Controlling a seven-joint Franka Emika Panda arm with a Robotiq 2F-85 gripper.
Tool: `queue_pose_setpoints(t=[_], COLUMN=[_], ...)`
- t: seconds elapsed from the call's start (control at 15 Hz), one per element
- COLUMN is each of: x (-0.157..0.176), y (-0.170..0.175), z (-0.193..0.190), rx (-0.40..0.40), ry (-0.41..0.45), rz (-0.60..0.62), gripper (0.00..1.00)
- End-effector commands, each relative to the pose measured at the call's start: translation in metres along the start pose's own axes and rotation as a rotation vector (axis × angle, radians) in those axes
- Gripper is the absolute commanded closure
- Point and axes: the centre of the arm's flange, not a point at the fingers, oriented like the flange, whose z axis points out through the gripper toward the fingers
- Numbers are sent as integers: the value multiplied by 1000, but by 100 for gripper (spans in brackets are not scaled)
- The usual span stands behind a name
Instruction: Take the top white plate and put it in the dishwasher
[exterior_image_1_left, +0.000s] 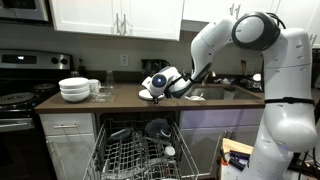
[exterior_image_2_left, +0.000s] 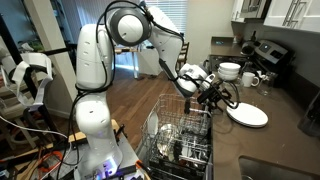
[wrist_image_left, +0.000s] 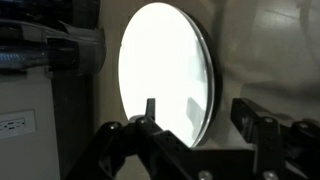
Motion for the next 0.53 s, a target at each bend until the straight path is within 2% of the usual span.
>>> queue_pose_setpoints(t=[0.0, 0.07, 0.13, 0.4, 0.47], x=[1, 1, 1, -1, -2], y=[1, 1, 1, 2, 3], z=[13, 14, 16, 19, 19], rx=[-13, -13, -14, -23, -23], ry=[22, 22, 21, 20, 19], rz=[-21, -23, -25, -35, -35], gripper=[26, 42, 42, 69, 59])
